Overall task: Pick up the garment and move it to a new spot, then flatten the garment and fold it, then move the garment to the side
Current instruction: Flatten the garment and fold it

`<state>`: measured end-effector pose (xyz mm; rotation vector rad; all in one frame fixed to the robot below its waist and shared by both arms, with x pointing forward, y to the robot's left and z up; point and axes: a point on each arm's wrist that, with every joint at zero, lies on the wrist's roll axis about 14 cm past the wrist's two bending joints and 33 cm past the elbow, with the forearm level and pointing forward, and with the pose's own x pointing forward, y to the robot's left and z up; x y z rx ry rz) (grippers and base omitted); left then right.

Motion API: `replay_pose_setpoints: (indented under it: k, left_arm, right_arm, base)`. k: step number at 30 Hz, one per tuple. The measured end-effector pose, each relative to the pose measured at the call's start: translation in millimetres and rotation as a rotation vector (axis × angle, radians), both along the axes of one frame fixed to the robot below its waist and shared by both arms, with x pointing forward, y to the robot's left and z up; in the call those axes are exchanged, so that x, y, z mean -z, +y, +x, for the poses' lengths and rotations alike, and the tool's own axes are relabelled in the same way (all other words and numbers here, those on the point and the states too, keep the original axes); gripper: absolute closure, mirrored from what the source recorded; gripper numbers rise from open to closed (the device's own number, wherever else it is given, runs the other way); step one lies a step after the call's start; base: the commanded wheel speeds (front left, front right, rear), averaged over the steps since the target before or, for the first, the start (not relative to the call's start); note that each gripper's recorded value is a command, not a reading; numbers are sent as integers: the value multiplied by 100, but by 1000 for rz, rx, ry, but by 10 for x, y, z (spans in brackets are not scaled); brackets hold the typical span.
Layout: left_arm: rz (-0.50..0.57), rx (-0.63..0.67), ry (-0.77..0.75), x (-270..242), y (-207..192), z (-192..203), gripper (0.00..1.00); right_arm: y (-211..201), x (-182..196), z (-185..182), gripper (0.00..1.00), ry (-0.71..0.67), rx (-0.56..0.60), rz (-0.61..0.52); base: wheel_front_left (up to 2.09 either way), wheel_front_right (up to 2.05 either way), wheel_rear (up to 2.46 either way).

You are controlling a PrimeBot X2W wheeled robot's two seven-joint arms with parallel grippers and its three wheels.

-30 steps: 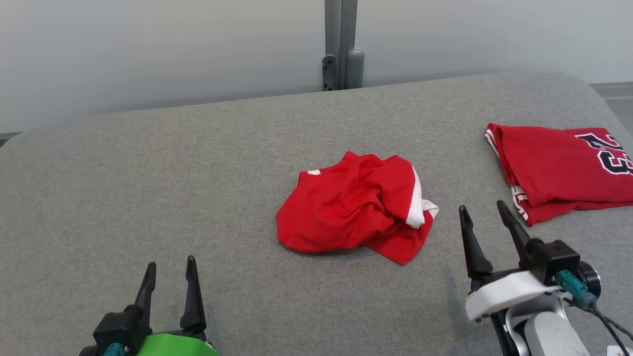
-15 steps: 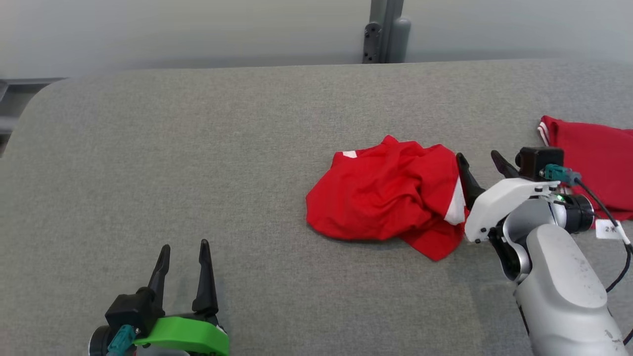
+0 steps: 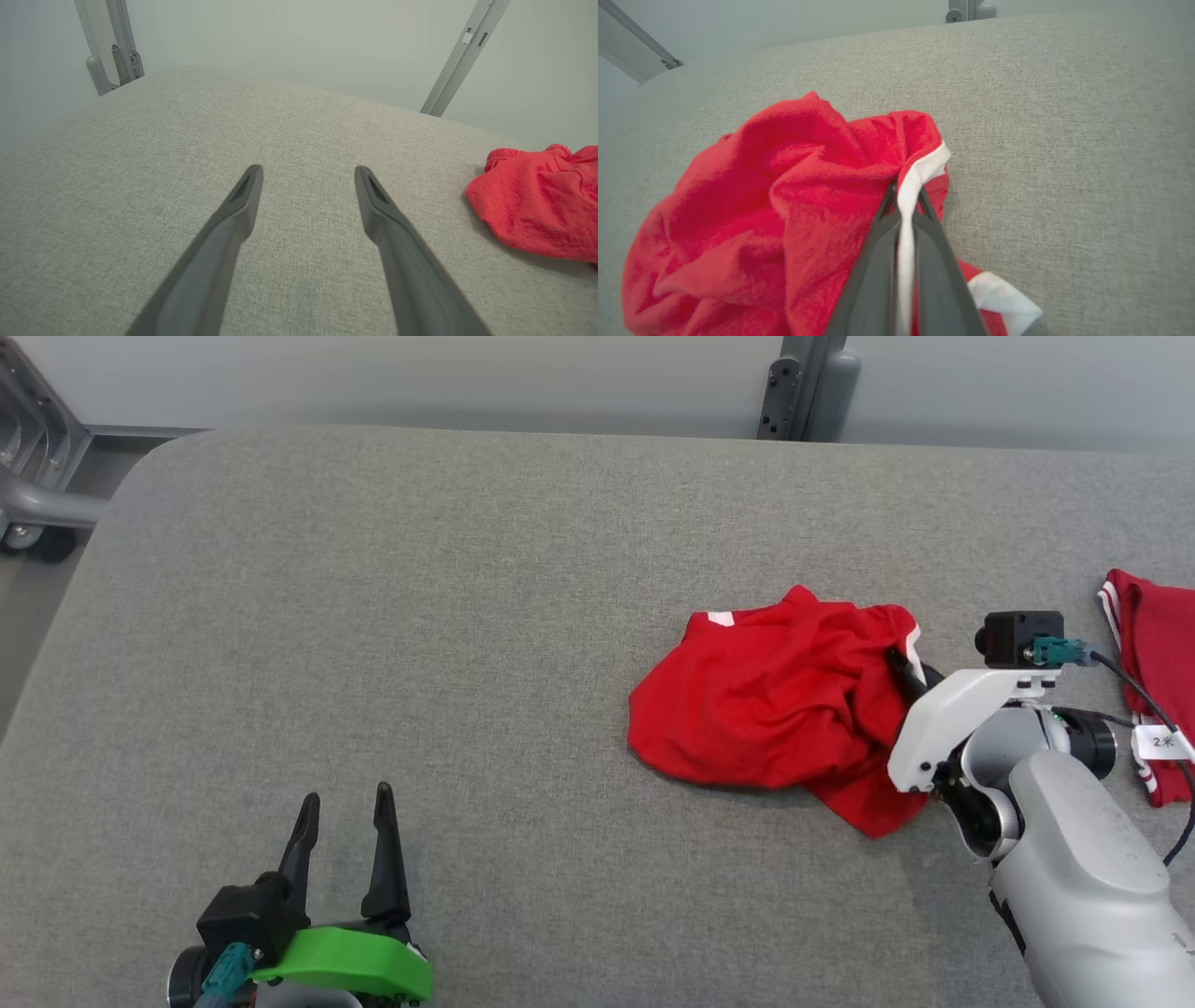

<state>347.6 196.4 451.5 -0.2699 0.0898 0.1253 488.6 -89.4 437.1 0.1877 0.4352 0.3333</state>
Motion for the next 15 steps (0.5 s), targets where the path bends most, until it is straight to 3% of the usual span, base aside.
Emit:
replay_pose_setpoints:
  k: [9, 15]
  left_arm:
    - [4, 22, -29, -82, -63, -26, 0]
    - [0, 31, -40, -113, -93, -74, 0]
  right_arm:
    - [-105, -1130, 379, 100, -412, 20, -12]
    - [167, -1809, 343, 100, -614, -42, 19]
  base:
    - [0, 0, 0]
    - [0, 0, 0]
